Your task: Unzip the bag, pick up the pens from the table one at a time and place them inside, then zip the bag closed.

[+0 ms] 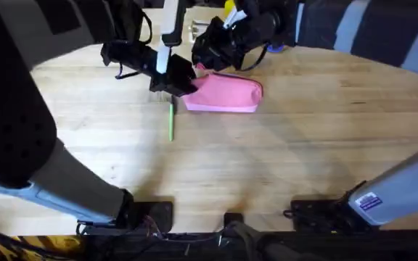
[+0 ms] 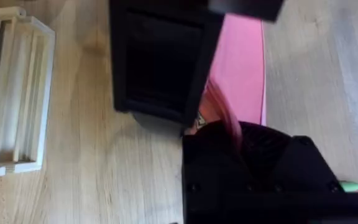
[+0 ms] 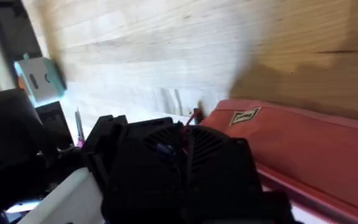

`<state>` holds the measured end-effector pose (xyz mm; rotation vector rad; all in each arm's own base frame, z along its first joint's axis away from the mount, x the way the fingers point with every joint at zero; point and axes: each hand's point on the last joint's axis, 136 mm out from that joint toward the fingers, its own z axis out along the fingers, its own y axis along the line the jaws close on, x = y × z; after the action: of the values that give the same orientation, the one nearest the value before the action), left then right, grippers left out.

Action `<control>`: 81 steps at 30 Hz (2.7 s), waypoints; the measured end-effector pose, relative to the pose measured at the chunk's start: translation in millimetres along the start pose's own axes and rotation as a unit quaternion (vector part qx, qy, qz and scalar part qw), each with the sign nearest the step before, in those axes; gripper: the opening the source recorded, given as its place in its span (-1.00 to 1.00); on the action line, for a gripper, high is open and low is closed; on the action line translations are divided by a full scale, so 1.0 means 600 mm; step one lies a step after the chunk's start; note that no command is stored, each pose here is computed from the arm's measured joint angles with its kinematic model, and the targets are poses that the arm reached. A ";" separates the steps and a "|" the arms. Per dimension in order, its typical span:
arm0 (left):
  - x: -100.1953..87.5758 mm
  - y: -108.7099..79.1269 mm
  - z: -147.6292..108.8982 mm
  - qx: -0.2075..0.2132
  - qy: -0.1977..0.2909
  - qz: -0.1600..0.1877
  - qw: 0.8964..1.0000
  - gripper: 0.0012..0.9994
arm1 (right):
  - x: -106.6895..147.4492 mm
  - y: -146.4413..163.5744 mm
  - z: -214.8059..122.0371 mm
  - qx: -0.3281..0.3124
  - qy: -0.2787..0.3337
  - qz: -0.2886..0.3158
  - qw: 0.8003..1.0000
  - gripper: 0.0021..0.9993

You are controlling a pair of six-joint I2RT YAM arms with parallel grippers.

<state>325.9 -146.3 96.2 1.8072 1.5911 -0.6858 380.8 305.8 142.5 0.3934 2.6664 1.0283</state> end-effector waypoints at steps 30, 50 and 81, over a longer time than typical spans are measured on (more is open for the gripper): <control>0.005 -0.003 -0.002 0.002 0.005 -0.006 1.000 -0.89 | -0.102 -0.034 -0.196 -0.005 -0.076 -0.263 0.962 1.00; -0.008 -0.005 -0.006 0.002 -0.023 -0.013 1.000 0.99 | -0.059 -0.011 -0.182 0.016 -0.047 -0.739 0.672 1.00; 0.030 -0.017 -0.181 -0.111 -0.025 -0.123 0.986 0.99 | -0.023 -0.048 -0.149 -0.043 0.019 -0.770 0.636 -0.93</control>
<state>315.9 -52.8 154.2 1.4388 1.7992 -0.6301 359.4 225.9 188.7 -1.6433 1.7531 0.4367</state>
